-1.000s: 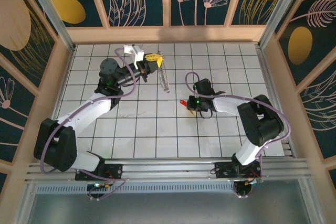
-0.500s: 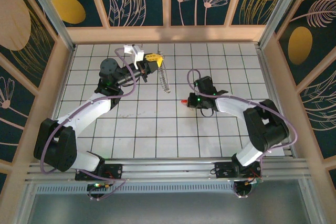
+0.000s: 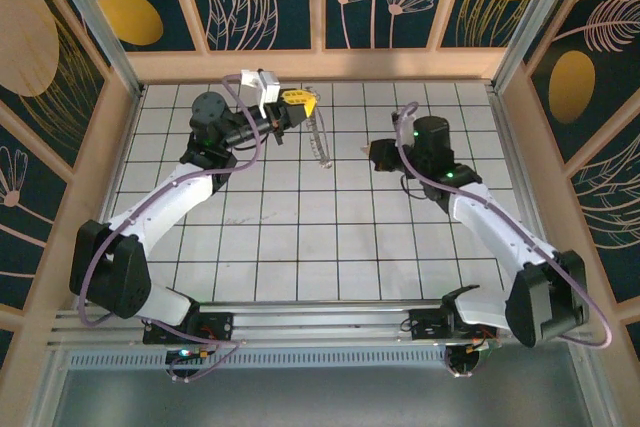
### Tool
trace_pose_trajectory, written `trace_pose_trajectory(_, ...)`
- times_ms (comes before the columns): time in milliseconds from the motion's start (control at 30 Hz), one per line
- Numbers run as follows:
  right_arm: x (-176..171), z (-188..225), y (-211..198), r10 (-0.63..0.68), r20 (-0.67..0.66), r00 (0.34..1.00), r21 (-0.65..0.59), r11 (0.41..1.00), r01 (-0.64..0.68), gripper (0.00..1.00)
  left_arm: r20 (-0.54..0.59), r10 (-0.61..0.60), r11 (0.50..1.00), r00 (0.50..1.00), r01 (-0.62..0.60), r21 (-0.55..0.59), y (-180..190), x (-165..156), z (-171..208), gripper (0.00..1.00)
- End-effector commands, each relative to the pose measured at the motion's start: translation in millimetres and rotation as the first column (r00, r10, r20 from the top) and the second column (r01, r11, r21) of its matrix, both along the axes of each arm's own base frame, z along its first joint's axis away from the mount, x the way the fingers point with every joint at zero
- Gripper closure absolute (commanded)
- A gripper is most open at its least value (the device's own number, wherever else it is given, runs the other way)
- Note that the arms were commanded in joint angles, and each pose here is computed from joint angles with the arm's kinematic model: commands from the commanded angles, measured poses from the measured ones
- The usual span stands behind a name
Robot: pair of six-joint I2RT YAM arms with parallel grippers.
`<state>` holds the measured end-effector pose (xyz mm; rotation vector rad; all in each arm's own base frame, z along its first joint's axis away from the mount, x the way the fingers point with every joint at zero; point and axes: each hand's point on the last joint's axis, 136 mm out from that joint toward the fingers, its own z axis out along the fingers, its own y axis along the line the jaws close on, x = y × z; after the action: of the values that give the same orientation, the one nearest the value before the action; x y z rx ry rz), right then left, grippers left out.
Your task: Put the keys on the keyring
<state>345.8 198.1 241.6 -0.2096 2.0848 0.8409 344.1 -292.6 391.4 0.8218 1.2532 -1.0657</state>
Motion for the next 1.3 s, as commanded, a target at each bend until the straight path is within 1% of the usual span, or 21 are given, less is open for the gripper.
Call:
trace_pose_trajectory(0, -13, 67, 8, 0.144, 0.227, 0.963, 0.055, 0.986, -0.16, 1.0, 0.093, -0.06, 0.998, 0.994, 0.059, 0.02, -7, -11, 18, 1.0)
trace_pose_trajectory(167, -36, 112, 7, 0.257, 0.401, 0.879, 0.061, 0.95, -0.305, 1.0, 0.139, -0.088, 0.995, 0.986, 0.08, 0.066, -13, -15, 20, 1.0)
trace_pose_trajectory(267, -47, 131, 8, 0.304, 0.467, 0.83, 0.059, 0.926, -0.372, 1.0, 0.15, -0.113, 0.991, 0.982, 0.1, 0.089, -19, -17, 22, 1.0)
trace_pose_trajectory(400, -53, 151, 11, 0.332, 0.519, 0.787, 0.058, 0.906, -0.42, 1.0, 0.168, -0.136, 0.985, 0.976, 0.116, 0.127, -27, -18, 21, 1.0)
trace_pose_trajectory(567, -58, 169, 11, 0.328, 0.567, 0.756, 0.062, 0.898, -0.436, 1.0, 0.204, -0.165, 0.98, 0.965, 0.136, 0.147, -33, -21, 23, 1.0)
trace_pose_trajectory(767, -70, 183, 10, 0.322, 0.618, 0.717, 0.065, 0.888, -0.455, 1.0, 0.216, -0.186, 0.977, 0.959, 0.156, 0.147, -39, -21, 28, 1.0)
trace_pose_trajectory(900, -75, 189, 12, 0.331, 0.637, 0.696, 0.05, 0.883, -0.466, 1.0, 0.202, -0.202, 0.973, 0.958, 0.173, 0.153, -44, -20, 28, 1.0)
trace_pose_trajectory(1267, -74, 194, 22, 0.351, 0.66, 0.664, 0.021, 0.875, -0.483, 1.0, 0.17, -0.225, 0.966, 0.959, 0.198, 0.165, -56, -20, 25, 1.0)
